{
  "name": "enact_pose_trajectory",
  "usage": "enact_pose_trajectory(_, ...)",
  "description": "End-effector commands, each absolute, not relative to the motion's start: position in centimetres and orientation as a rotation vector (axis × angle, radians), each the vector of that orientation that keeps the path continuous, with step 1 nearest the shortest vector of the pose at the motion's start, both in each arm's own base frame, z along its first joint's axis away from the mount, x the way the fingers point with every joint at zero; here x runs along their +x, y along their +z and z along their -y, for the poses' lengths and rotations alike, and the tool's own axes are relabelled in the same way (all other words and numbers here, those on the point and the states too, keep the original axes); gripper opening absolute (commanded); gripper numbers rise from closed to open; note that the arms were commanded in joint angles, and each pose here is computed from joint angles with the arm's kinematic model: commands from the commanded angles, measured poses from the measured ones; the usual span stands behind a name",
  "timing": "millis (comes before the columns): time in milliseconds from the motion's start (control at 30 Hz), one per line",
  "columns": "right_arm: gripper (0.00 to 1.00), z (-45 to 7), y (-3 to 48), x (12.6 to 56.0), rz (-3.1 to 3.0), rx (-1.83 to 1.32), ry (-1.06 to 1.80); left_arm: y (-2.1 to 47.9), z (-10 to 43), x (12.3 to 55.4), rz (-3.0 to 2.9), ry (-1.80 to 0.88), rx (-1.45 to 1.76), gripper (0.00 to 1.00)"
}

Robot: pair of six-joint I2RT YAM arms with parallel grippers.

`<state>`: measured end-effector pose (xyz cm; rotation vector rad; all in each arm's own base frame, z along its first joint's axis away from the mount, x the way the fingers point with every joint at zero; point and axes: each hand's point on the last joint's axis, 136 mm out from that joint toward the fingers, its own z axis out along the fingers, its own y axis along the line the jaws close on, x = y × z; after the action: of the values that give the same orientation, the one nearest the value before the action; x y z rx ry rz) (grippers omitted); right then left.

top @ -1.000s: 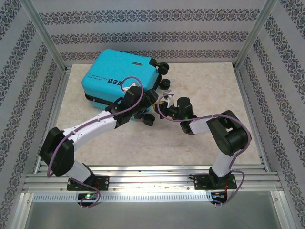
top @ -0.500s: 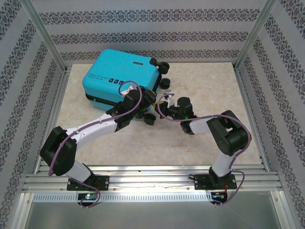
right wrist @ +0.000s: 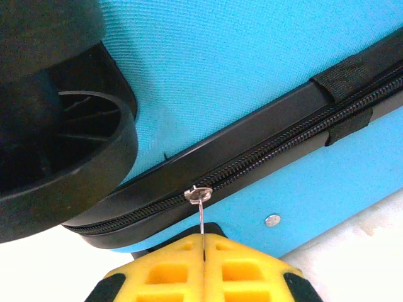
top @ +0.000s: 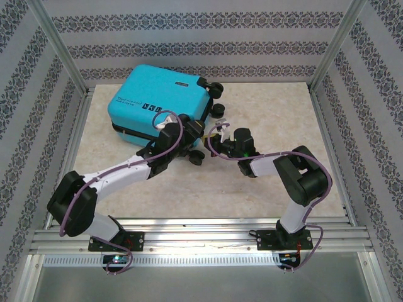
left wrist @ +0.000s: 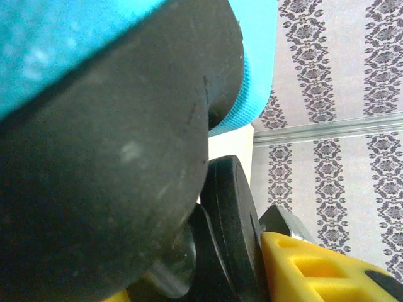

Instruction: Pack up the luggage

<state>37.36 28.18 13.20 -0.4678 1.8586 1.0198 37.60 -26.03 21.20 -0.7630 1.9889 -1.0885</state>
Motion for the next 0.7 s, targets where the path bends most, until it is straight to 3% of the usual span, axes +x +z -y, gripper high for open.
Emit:
enact_pose_trajectory(0,0.0,-27.6,13.9,38.6,-1.848,-0.465,0.967,22.2,22.7,37.6,-1.978,-0.903,-0.642,0.18)
enact_pose_trajectory(300,0.0,-25.0,13.1,41.2,-1.927,-0.353,0.743,22.1,23.1,35.0,-2.094,-0.869,-0.389,0.13)
enact_pose_trajectory(467,0.0,-23.4,12.7,42.6,-1.949,-0.285,0.682,22.4,24.4,34.6,-2.106,-1.028,-0.262,0.12)
enact_pose_trajectory(667,0.0,-21.3,12.7,44.4,-1.949,-0.202,0.621,22.9,23.9,34.0,-2.107,-1.028,-0.212,0.11)
